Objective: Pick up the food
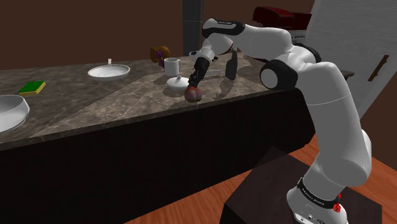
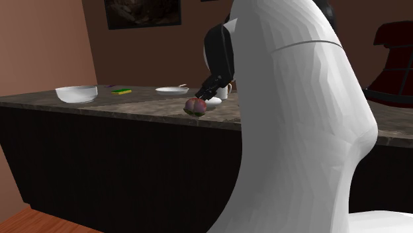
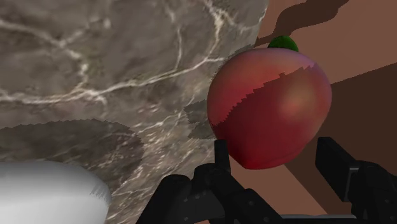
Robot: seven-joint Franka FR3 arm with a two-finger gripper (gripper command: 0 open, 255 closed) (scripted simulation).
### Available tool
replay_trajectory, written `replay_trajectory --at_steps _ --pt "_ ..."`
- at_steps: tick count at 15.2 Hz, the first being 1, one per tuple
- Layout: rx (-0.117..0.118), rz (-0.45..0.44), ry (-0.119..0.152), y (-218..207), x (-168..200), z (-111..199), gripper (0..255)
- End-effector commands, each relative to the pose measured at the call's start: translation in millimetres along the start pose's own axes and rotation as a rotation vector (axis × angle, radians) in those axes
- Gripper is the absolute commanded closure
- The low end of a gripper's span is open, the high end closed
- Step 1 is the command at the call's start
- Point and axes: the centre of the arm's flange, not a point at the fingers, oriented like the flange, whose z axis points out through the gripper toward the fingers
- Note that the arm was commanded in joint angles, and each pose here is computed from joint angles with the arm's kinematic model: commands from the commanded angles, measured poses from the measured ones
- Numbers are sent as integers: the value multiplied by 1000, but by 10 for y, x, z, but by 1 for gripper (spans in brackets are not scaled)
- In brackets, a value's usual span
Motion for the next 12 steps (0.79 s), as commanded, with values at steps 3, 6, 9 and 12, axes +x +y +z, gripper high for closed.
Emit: replay_trajectory --at_steps 3,6,9,12 --pt "2 1 -1 6 -1 9 255" --pt "2 1 -1 -59 57 -54 255" --pt "2 1 -1 -149 148 -147 255" --pt "2 1 -1 -239 239 -241 255"
